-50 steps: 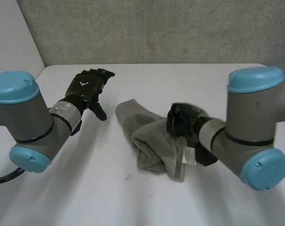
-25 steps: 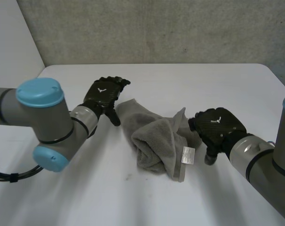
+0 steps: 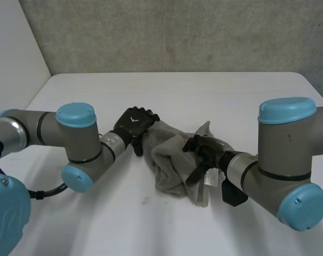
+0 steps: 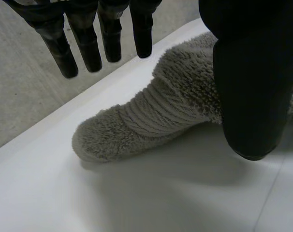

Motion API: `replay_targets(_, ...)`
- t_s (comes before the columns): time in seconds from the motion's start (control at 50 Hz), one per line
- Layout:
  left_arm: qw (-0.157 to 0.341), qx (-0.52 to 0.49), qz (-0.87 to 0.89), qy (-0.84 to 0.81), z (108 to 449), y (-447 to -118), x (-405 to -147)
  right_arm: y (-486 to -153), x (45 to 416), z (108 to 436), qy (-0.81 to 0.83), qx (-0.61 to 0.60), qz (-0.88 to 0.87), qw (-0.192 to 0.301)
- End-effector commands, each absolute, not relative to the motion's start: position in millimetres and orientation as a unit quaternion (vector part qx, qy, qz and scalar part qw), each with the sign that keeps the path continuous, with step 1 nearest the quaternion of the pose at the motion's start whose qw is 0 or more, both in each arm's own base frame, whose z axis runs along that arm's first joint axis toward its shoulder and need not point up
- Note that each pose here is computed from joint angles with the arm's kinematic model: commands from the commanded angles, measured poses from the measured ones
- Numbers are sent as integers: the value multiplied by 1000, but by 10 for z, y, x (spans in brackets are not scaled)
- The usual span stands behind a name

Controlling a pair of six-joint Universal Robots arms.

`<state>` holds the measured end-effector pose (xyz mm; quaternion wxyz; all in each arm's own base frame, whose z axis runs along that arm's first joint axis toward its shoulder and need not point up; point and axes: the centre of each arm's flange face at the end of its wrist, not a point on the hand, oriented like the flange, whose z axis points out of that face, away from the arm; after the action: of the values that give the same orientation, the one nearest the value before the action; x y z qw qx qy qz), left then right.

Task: Fold the towel.

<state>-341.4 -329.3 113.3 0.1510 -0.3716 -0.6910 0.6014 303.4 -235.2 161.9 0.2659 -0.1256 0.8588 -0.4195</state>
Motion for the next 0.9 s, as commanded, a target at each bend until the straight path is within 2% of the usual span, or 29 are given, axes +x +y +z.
replay_targets(0.02, 153, -373, 599, -692, 1049, -3337, -3441, -2382, 3055, 1538, 864, -113, -416, 259)
replay_targets(0.28, 153, -373, 603, -688, 995, -3406, -3484, -2367, 3068, 1557, 853, -104, -443, 254)
replay_targets(0.4, 154, -374, 605, -686, 1007, -3400, -3497, -2392, 3007, 1725, 840, -100, -472, 248)
replay_targets(0.5, 153, -372, 613, -680, 1121, -3368, -3530, -2486, 2935, 1987, 817, -124, -511, 234)
replay_targets(0.54, 149, -367, 624, -674, 1241, -3374, -3529, -2572, 2854, 2284, 782, -177, -566, 192)
replay_targets(0.56, 142, -357, 641, -665, 1439, -3387, -3515, -2573, 2854, 2286, 782, -178, -566, 191)
replay_targets(0.58, 128, -340, 660, -658, 1667, -3412, -3461, -2574, 2854, 2439, 759, -218, -592, 163)
replay_targets(0.6, 128, -339, 660, -658, 1669, -3413, -3461, -2580, 2848, 2582, 731, -259, -618, 127)
replay_targets(0.62, 110, -318, 676, -656, 1876, -3431, -3376, -2580, 2848, 2583, 731, -259, -618, 127)
replay_targets(0.64, 92, -296, 692, -652, 2108, -3421, -3289, -2592, 2841, 2710, 703, -297, -640, 87)
replay_targets(0.66, 92, -295, 692, -652, 2110, -3420, -3288, -2592, 2841, 2711, 703, -297, -640, 87)
replay_targets(0.68, 74, -272, 709, -646, 2362, -3404, -3175, -2602, 2828, 2825, 675, -329, -659, 44)
replay_targets(0.7, 74, -272, 709, -646, 2364, -3404, -3174, -2613, 2818, 2930, 647, -354, -675, 6)
replay_targets(0.72, 57, -250, 722, -642, 2572, -3384, -3053, -2613, 2818, 2931, 647, -354, -675, 6)
replay_targets(0.74, 46, -234, 734, -636, 2765, -3323, -2960, -2631, 2797, 3051, 622, -366, -692, -32)
replay_targets(0.8, 37, -220, 744, -630, 2933, -3246, -2878, -2653, 2775, 3168, 603, -359, -710, -57)
replay_targets(0.84, 31, -210, 752, -624, 3052, -3172, -2819, -2705, 2774, 3401, 556, -326, -760, -83)
replay_targets(0.88, 16, -193, 748, -634, 3116, -2969, -2659, -2702, 2769, 3486, 535, -313, -780, -87)
replay_targets(0.9, 16, -193, 748, -634, 3116, -2968, -2658, -2684, 2764, 3518, 525, -308, -789, -86)
